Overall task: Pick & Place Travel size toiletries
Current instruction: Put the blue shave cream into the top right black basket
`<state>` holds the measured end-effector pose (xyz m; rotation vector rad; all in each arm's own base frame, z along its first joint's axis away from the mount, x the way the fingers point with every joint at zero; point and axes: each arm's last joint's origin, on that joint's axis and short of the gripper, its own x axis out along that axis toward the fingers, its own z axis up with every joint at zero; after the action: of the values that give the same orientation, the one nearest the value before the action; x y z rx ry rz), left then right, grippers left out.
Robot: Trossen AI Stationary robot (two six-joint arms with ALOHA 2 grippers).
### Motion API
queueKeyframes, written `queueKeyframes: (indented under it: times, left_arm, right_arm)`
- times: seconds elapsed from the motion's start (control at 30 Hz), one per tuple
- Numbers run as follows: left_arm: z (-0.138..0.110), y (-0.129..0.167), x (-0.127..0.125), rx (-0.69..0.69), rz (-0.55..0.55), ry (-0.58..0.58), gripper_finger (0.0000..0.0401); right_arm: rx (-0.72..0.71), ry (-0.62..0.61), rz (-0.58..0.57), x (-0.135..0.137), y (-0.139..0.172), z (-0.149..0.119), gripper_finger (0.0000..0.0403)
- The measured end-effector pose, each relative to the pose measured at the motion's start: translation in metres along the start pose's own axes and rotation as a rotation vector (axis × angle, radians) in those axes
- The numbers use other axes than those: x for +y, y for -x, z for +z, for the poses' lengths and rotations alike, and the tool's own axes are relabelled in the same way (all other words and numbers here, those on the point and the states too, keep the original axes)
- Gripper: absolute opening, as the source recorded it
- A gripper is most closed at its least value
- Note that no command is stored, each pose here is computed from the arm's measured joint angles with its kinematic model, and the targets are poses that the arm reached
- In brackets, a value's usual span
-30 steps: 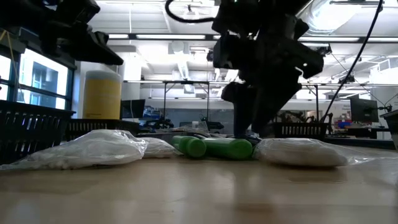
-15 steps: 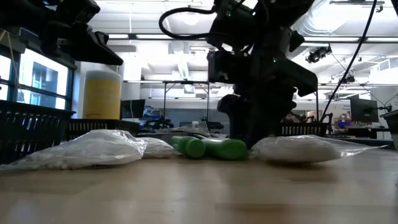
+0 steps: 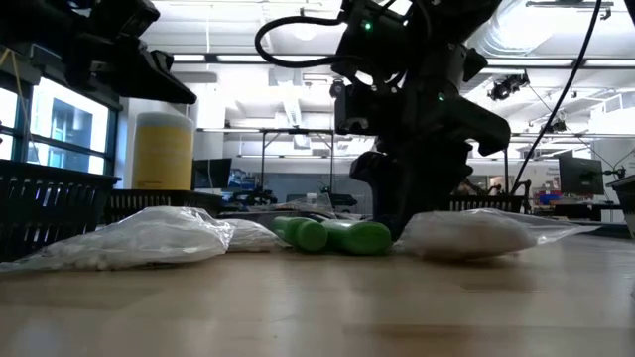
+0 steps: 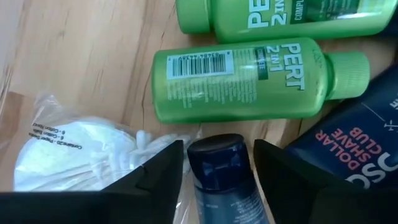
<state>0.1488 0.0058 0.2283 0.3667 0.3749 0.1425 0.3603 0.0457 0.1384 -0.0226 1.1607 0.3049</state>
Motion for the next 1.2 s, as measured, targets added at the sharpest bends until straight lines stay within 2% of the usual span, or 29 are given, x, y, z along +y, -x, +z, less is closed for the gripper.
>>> queueKeyframes:
  times: [0.3,0.63,0.83,1.0,1.2]
  left_arm:
    - [0.000,0.000,0.000,0.000,0.000,0.000,0.0000]
    - [0.000,0.000,0.000,0.000,0.000,0.000,0.0000]
    - [0.000,0.000,0.000,0.000,0.000,0.000,0.0000]
    - [0.000,0.000,0.000,0.000,-0.001,0.000,0.0000]
    - [0.000,0.000,0.000,0.000,0.000,0.000,0.0000]
  right_arm:
    - [0.000,-0.002,-0.001,0.000,0.000,0.000,0.0130]
    - [-0.009,-0.050,-0.004,0.001,0.005,0.001,0.0134]
    - [-0.071,-0.040,-0.054,0.003,0.025,0.007,0.0128]
    - [-0.131,-0.037,-0.147,0.004,0.049,0.011,0.0141]
    - [-0.239,-0.055,-0.266,0.002,0.088,0.014,0.0124]
